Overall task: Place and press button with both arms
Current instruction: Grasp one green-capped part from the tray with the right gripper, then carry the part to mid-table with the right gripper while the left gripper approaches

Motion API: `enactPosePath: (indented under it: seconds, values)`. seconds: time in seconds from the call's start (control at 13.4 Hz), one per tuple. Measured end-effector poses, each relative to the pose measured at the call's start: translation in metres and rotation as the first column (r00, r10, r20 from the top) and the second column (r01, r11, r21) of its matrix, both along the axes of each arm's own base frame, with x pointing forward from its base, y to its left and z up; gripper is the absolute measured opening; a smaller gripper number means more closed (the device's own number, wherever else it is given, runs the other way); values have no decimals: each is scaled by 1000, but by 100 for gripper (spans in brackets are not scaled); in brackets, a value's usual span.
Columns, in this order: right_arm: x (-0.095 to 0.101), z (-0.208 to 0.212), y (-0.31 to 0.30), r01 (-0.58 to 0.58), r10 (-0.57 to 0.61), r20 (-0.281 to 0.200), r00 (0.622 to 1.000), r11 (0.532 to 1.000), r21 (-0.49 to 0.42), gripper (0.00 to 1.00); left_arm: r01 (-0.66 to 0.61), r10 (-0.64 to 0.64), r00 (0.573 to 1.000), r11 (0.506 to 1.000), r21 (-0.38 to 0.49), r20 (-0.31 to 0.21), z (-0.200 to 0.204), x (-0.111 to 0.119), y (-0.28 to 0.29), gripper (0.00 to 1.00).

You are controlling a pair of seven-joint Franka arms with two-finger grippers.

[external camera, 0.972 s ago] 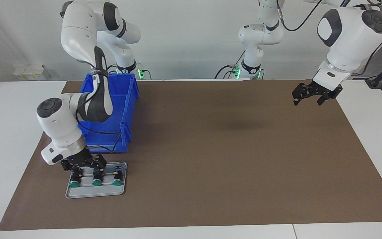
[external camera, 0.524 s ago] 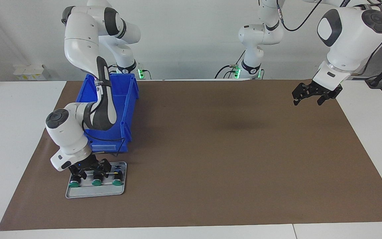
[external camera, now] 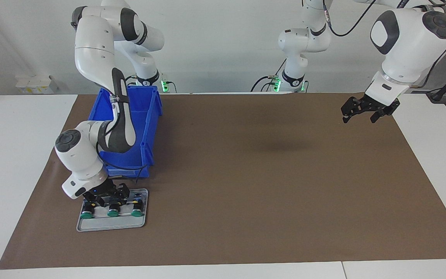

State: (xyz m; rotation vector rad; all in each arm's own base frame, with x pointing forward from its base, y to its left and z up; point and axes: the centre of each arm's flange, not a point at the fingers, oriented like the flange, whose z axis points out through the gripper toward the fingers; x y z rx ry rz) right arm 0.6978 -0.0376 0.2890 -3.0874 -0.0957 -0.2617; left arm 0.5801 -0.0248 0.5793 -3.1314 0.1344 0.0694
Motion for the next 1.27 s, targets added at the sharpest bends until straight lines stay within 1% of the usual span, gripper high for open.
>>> enactPosePath:
  seconds: [0.07, 0.22, 0.45, 0.6, 0.75, 0.82, 0.9, 0.97, 1.05, 1.12, 1.27]
  values:
    - [0, 2, 0, 0, 0, 3, 1000, 1000, 0, 63, 0, 0, 1000, 1000, 0, 0, 0, 0, 0, 100]
    - [1, 6, 1, -2, 2, 9, 1000, 1000, 0, 41, 0, 0, 1000, 1000, 0, 0, 0, 0, 0, 100]
    - [6, 19, 5, 4, -4, 34, 999, 1000, 2, 41, 0, 0, 1000, 1000, 0, 0, 0, 0, 0, 100]
    - [13, 38, 8, 53, -54, 54, 997, 999, 13, 41, 0, 0, 1000, 1000, 0, 0, 0, 0, 0, 100]
    - [22, 72, 11, 139, -141, 50, 989, 990, 35, 41, 0, 0, 1000, 1000, 0, 0, 0, 0, 0, 100]
    - [25, 92, 14, 199, -201, 34, 979, 979, 49, 41, 0, 0, 1000, 1000, 0, 0, 0, 0, 0, 100]
    - [27, 112, 21, 281, -282, 11, 959, 958, 59, 41, 0, 0, 1000, 1000, 0, 0, 0, 0, 0, 100]
    - [28, 130, 33, 374, -374, -6, 927, 925, 61, 41, 0, 0, 1000, 1000, 0, 0, 0, 0, 0, 100]
    - [28, 145, 49, 466, -466, -16, 885, 883, 61, 41, 0, 0, 1000, 1000, 0, 0, 0, 0, 0, 100]
    - [26, 156, 67, 551, -550, -24, 835, 832, 64, 41, 0, 0, 1000, 1000, 0, 0, 0, 0, 0, 100]
    - [22, 172, 107, 680, -679, -41, 733, 727, 95, 41, 0, 0, 1000, 1000, 0, 0, 0, 0, 0, 100]
